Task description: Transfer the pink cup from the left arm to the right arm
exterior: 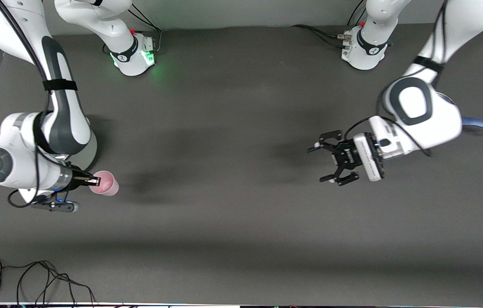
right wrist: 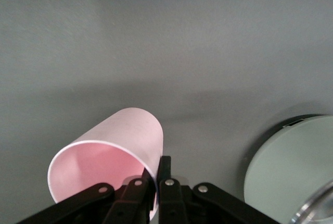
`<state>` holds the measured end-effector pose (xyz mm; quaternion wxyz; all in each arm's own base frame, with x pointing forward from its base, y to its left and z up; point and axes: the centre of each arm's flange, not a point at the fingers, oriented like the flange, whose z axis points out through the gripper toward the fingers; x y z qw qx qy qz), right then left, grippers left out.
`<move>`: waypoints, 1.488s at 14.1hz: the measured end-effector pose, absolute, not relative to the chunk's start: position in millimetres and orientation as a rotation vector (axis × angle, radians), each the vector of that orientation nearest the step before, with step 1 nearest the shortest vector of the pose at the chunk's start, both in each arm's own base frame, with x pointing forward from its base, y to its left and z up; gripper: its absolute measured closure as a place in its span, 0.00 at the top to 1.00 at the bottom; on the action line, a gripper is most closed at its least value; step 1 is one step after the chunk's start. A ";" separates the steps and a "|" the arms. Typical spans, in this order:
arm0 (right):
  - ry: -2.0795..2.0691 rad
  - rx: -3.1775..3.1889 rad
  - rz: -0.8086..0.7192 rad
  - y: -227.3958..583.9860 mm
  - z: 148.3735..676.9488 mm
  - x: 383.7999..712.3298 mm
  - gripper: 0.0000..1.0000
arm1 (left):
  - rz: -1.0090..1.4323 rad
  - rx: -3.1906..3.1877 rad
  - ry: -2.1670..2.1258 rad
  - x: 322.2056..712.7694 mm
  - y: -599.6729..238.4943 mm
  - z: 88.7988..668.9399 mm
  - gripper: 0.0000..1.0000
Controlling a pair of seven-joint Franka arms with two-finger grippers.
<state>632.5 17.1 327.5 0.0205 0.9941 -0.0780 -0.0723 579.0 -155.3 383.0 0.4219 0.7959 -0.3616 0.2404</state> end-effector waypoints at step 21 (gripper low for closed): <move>-0.261 3.160 -0.038 8.7 384.3 583.3 1.00 | -0.436 2.992 -0.207 583.4 26.5 524.8 1.00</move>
